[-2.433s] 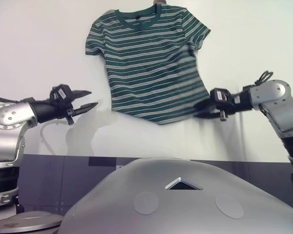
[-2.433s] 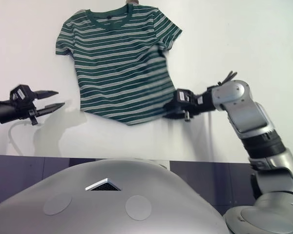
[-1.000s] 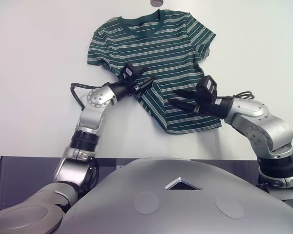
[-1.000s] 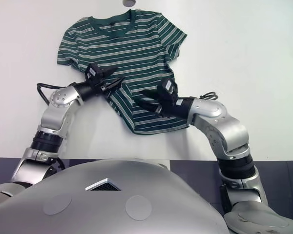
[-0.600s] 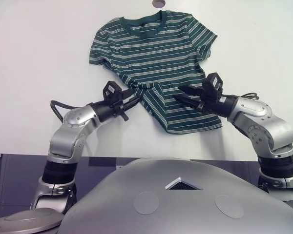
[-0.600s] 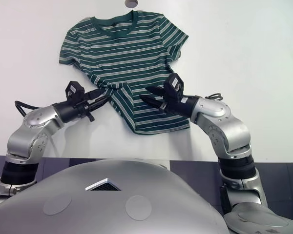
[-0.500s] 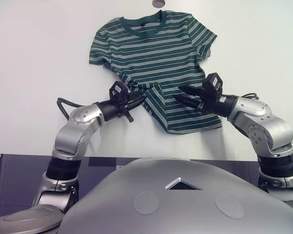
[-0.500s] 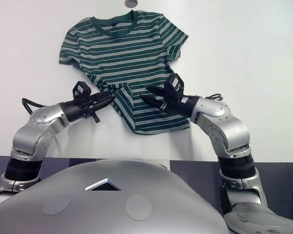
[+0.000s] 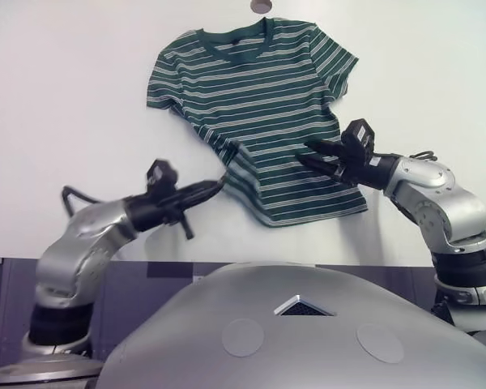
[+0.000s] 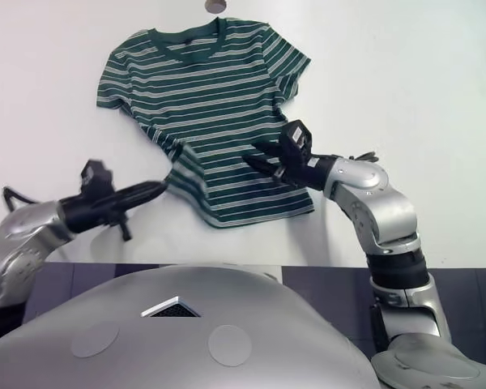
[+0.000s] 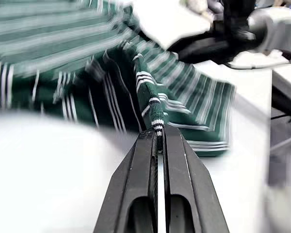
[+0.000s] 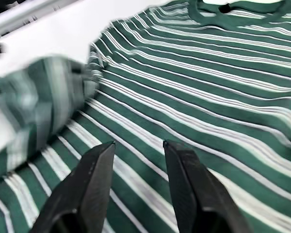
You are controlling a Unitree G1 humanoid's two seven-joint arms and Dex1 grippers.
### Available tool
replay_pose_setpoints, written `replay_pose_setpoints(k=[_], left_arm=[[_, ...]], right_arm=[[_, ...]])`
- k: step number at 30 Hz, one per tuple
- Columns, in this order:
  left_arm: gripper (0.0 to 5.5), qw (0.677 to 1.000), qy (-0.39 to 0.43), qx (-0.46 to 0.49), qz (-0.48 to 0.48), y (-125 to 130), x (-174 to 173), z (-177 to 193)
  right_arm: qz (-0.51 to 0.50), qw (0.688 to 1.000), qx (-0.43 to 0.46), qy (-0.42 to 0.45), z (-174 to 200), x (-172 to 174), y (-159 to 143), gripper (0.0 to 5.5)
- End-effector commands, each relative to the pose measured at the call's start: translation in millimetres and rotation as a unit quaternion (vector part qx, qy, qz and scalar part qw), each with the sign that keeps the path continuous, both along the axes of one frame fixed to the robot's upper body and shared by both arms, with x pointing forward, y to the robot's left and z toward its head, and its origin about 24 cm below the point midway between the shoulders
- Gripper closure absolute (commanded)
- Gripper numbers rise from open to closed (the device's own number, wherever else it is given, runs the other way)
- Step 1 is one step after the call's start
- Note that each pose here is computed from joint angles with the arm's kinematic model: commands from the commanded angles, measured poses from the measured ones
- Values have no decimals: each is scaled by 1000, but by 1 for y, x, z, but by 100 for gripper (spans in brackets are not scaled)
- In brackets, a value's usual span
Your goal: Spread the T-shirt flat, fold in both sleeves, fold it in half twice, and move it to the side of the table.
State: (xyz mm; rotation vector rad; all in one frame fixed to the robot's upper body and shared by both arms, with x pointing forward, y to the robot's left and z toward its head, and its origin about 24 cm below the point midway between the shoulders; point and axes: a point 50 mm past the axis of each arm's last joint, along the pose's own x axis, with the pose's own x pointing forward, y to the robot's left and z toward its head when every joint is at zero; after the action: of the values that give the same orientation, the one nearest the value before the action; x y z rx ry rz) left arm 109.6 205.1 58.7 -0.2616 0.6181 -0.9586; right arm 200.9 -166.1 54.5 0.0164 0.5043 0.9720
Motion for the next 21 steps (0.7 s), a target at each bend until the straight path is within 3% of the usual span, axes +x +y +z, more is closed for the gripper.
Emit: replay_pose_setpoints(k=[1, 4, 9, 14, 18, 21], left_arm=[[547, 997, 52, 51, 13, 34, -28, 2], [547, 995, 63, 67, 30, 48, -34, 2], [547, 994, 87, 69, 12, 51, -51, 1], [467, 991, 102, 81, 9, 55, -60, -3], [409, 989, 100, 98, -42, 57, -58, -1], [364, 999, 27, 43, 17, 76, -15, 25]], right_arm=[[-7, 1000, -14, -12, -4, -4, -3, 365], [1, 1000, -15, -10, -9, -16, 5, 365], [0, 1000, -25, -15, -13, -20, 7, 365], [6, 999, -36, -21, -16, -23, 7, 365], [67, 997, -36, -29, -10, -35, 8, 365], [5, 997, -29, -67, 0, -7, -7, 365]])
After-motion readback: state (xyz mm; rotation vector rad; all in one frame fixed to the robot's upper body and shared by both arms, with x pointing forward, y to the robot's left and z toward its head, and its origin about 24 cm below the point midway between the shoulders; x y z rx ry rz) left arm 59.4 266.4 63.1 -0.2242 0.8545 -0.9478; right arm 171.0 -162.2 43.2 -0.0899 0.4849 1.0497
